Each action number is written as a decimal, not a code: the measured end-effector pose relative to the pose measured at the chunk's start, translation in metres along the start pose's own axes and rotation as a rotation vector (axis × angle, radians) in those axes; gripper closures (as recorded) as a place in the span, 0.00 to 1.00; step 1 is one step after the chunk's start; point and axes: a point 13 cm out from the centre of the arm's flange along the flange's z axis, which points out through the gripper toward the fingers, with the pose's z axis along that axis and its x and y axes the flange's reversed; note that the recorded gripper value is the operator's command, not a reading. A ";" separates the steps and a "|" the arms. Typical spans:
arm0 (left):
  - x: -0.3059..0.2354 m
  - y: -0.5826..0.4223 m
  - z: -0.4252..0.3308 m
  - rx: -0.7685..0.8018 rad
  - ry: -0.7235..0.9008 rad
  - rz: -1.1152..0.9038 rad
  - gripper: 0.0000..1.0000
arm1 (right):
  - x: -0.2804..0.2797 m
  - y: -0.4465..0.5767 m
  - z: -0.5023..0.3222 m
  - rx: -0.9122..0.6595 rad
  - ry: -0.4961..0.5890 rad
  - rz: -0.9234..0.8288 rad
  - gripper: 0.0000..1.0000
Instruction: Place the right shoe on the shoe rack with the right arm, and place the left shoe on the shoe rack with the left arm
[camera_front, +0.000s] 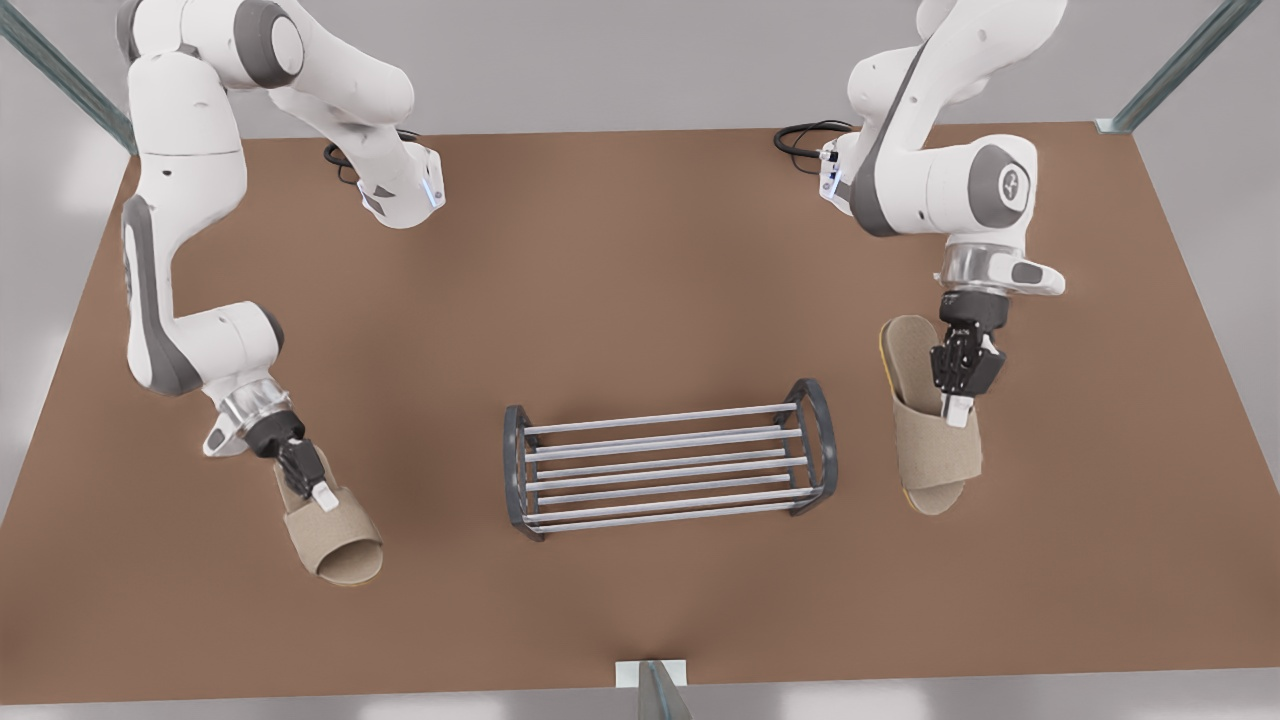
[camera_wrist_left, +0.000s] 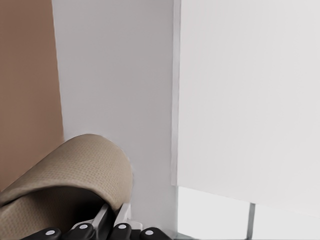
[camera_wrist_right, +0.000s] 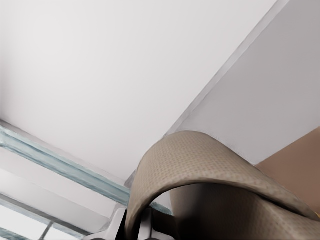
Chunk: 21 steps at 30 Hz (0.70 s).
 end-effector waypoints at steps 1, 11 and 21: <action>0.035 0.009 0.003 -0.023 0.037 0.017 0.79 | 0.007 0.023 0.012 0.016 0.015 -0.009 0.79; 0.263 0.088 0.007 -0.145 0.294 0.138 0.79 | 0.071 0.227 0.051 0.102 0.133 -0.031 0.79; 0.206 0.156 0.043 -0.252 0.216 0.131 0.79 | 0.210 0.323 0.078 0.149 0.264 0.226 0.79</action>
